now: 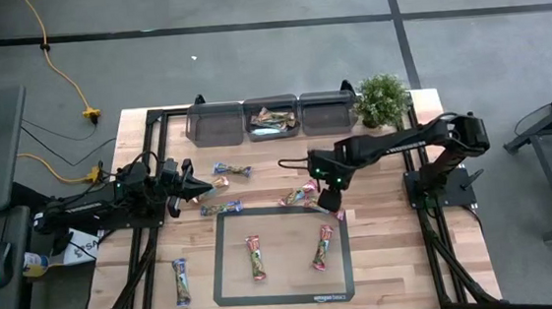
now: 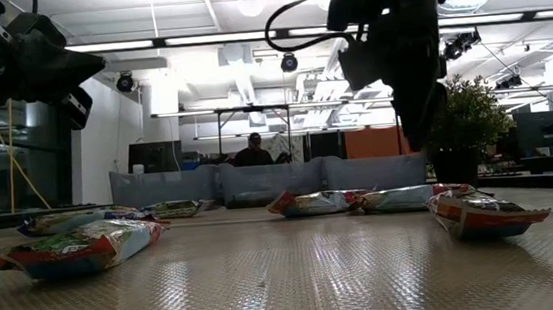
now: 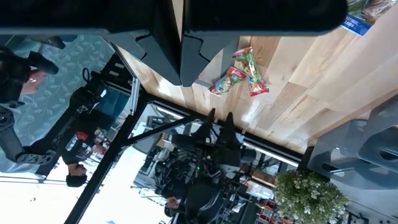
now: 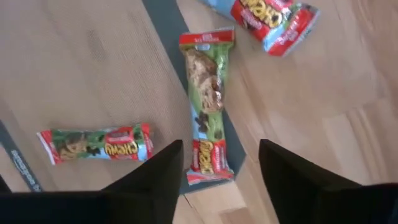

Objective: Pick and place Granola Bars by type
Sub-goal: Put the red granola bar into the right black bin

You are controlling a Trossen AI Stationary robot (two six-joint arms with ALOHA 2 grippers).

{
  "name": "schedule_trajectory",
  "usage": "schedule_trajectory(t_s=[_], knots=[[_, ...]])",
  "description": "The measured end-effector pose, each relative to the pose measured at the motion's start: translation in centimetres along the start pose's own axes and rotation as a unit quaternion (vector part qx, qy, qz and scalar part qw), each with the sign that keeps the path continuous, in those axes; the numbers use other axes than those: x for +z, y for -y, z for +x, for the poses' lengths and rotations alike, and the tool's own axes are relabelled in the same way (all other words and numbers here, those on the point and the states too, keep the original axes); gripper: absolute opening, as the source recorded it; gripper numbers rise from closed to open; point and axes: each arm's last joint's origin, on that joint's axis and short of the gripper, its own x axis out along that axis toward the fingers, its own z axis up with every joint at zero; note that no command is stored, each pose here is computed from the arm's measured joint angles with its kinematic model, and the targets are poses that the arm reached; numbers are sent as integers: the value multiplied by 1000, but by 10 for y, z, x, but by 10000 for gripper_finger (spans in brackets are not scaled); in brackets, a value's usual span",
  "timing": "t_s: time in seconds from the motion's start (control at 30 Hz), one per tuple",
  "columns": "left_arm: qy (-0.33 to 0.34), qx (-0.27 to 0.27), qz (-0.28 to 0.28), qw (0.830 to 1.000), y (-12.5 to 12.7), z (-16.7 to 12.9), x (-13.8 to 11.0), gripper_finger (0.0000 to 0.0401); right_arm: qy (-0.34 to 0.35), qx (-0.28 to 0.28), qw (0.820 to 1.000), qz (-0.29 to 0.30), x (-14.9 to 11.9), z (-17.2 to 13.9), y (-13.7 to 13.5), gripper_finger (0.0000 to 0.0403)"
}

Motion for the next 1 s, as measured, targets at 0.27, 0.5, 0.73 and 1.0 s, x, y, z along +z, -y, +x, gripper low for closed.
schedule_trajectory(t_s=[0.27, 0.5, 0.73, 1.0], knots=[[0, 0, 0, 1000, 0, 0, 0, 1, 10, -17, 1000, -16, -7, 7, -10, 254], [0, 1, 0, 1000, 0, 0, 0, 1, 38, -61, 995, -66, -17, 12, -29, 256], [0, 1, 0, 1000, 0, 0, 0, 1, 44, -89, 994, -53, -21, 25, -37, 256], [1, 2, 0, 1000, 0, 0, 0, 1, 24, -78, 996, -41, -15, 50, -37, 256]])
